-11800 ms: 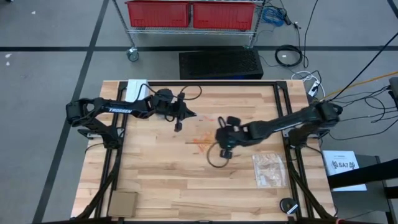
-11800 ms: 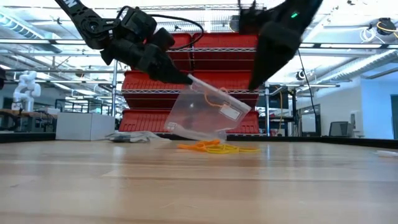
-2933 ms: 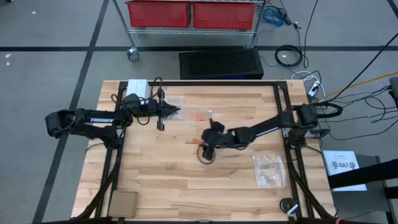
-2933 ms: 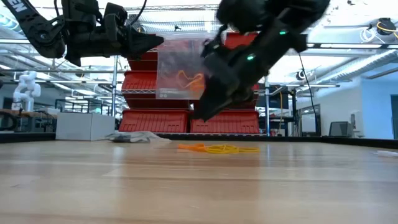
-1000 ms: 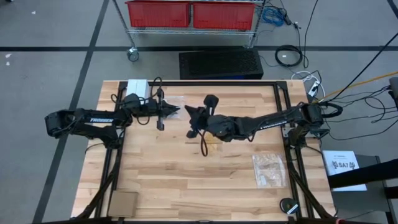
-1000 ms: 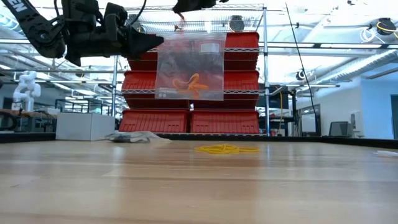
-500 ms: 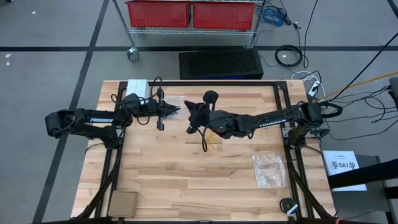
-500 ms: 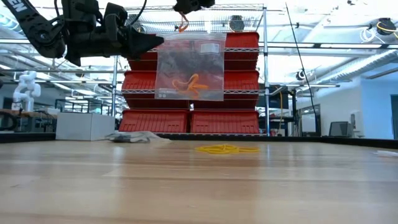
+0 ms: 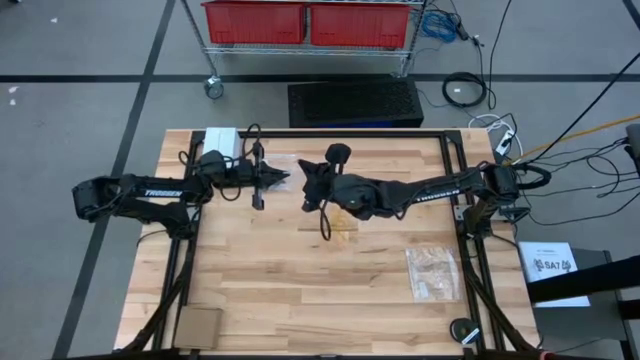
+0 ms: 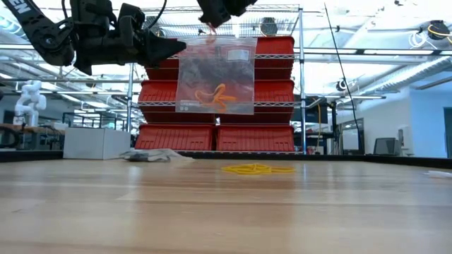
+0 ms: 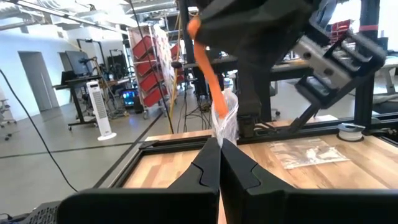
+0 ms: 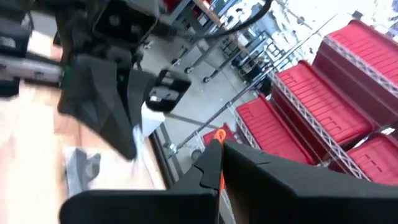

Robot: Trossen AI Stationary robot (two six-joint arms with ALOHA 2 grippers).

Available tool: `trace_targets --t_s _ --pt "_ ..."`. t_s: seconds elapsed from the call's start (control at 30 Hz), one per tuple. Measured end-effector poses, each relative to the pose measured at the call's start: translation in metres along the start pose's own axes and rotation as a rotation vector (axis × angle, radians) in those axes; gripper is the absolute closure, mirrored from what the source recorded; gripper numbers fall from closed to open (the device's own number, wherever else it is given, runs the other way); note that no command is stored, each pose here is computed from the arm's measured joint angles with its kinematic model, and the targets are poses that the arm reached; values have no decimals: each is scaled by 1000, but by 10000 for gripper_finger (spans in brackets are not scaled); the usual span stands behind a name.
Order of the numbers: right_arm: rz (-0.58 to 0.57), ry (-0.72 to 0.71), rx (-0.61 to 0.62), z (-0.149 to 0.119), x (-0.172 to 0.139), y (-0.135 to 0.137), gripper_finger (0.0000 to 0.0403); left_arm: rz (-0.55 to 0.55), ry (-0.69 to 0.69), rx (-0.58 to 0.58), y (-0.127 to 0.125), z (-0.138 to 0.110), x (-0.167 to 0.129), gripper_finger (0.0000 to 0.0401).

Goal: Sort rubber bands
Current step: Put the orange rubber band into the top right transparent zip bag

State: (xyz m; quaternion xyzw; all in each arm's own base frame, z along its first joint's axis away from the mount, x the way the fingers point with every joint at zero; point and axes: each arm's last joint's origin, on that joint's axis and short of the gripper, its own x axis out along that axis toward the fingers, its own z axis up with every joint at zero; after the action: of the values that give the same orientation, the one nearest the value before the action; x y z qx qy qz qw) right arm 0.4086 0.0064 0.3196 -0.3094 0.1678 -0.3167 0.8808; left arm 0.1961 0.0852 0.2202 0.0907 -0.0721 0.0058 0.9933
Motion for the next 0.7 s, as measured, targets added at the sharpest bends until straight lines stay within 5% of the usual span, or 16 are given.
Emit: trace_targets --t_s 0.7 --pt "160 161 34 -21 -5 17 401 0 0 -2 0 0 0 401"
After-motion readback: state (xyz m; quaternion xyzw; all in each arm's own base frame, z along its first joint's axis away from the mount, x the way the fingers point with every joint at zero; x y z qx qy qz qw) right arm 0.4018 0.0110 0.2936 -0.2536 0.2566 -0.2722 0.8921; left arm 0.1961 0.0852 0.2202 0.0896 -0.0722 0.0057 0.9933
